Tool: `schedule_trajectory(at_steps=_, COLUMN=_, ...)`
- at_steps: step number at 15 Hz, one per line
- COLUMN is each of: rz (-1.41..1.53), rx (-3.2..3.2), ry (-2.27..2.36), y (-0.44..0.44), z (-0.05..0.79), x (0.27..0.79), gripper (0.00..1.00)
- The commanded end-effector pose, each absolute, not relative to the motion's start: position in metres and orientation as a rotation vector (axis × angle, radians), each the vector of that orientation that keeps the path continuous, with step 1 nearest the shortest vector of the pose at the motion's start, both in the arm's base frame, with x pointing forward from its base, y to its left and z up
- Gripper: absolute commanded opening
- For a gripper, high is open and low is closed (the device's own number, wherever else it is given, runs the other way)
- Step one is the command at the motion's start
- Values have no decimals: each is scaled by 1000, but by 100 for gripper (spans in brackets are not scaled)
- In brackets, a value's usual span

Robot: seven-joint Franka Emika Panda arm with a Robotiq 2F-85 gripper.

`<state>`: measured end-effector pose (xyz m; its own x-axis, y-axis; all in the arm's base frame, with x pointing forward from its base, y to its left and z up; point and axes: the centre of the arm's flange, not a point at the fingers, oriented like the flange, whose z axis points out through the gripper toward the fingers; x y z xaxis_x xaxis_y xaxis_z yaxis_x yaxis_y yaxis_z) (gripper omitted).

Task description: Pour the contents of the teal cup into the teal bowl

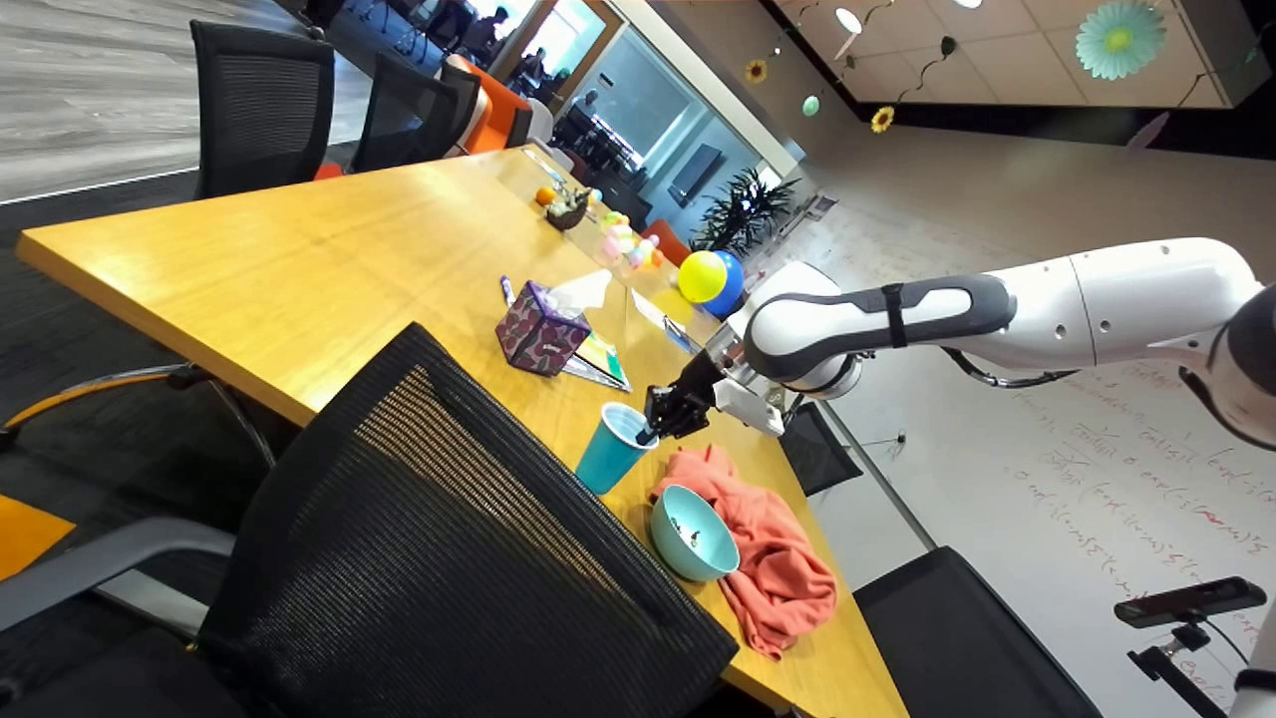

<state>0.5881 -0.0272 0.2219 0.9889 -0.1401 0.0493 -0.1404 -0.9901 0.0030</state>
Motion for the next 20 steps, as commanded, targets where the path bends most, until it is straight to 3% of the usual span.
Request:
schedule_trajectory(at_steps=1, rz=74, rx=3140, ry=-159, y=-29, z=223, x=593, gripper=1)
schedule_trajectory(at_steps=11, rz=244, rx=3115, ry=258, y=-31, z=203, x=598, gripper=1)
schedule_trajectory(at_steps=12, rz=250, rx=3111, ry=273, y=-30, z=201, x=598, gripper=30)
schedule_trajectory(at_steps=14, rz=241, rx=3104, ry=285, y=-29, z=199, x=598, gripper=38)
schedule_trajectory(at_steps=20, rz=284, rx=3076, ry=280, y=-18, z=222, x=582, gripper=83)
